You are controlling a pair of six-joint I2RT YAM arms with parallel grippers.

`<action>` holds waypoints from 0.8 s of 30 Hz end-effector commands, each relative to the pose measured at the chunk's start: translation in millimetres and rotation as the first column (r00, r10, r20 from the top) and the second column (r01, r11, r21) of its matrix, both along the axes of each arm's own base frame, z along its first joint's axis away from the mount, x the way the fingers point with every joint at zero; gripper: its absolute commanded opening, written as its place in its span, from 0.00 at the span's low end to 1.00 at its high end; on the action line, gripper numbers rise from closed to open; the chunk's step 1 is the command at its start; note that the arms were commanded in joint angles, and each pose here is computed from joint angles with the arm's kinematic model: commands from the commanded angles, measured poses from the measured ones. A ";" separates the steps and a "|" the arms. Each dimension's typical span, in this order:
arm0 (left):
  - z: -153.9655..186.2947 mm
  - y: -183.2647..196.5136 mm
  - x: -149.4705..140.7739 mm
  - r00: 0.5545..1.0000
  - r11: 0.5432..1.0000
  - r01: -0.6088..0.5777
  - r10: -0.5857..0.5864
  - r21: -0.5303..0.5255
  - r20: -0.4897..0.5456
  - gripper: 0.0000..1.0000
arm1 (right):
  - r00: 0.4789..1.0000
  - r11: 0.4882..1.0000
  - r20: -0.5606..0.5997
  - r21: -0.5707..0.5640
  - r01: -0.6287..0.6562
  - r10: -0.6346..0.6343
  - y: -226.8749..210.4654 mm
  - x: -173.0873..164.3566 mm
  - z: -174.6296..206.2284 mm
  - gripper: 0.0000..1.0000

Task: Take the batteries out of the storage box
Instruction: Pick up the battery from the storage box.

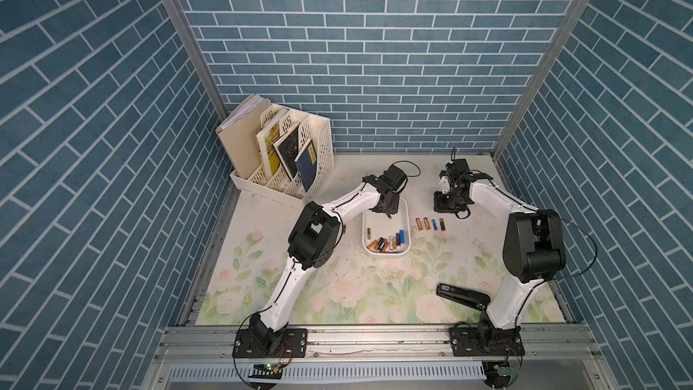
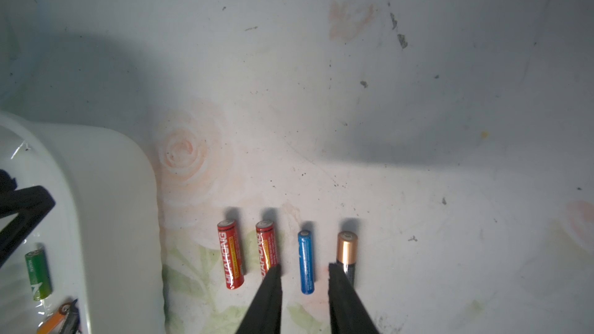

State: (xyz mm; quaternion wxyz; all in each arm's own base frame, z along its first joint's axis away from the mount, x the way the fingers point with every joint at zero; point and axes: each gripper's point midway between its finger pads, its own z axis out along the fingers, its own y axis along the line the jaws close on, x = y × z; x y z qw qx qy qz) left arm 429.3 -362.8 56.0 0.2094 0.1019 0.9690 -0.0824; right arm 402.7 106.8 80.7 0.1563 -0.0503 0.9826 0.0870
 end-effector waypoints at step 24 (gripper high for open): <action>-33.1 4.6 -10.1 0.998 0.995 0.030 -0.024 0.093 -0.065 0.26 | 1.000 1.000 -0.005 0.002 -0.010 0.010 1.0 -6.7 1.0 0.29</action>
